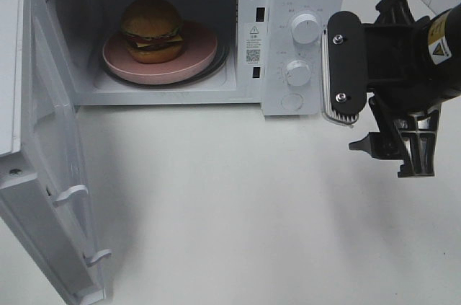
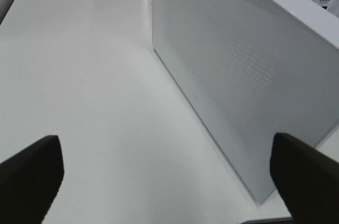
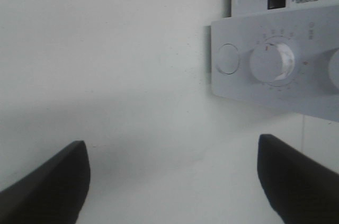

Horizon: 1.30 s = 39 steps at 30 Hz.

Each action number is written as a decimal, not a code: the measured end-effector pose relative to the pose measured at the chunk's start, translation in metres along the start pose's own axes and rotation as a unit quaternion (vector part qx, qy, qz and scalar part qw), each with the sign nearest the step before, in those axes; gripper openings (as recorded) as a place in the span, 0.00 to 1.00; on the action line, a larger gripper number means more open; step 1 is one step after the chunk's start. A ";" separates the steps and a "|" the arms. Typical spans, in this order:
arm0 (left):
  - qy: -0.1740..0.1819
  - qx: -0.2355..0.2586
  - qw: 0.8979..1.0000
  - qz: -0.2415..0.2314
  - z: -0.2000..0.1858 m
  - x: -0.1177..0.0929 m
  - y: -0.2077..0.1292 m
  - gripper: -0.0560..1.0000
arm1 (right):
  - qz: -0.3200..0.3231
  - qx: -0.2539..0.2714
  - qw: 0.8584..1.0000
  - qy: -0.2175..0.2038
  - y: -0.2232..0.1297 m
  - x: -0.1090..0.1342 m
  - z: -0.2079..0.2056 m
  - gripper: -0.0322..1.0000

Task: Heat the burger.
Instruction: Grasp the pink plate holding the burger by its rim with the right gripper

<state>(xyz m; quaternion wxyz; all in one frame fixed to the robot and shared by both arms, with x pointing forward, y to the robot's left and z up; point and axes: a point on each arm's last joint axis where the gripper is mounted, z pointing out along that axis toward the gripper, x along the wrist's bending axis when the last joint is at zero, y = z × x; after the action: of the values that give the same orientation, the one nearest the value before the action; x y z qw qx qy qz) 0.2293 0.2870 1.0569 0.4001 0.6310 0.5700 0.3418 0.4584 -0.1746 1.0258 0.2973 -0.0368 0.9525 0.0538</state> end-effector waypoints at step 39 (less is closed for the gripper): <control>0.000 0.000 1.000 0.000 0.000 0.000 0.000 0.98 | -0.130 -0.082 0.986 -0.056 0.110 -0.043 0.076 0.83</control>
<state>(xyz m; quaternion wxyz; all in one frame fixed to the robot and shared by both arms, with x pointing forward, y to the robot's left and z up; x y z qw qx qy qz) 0.2293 0.2870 1.0569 0.4001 0.6310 0.5700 0.3418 0.5255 -0.0544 0.9975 0.3506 -0.1818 0.9138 0.0948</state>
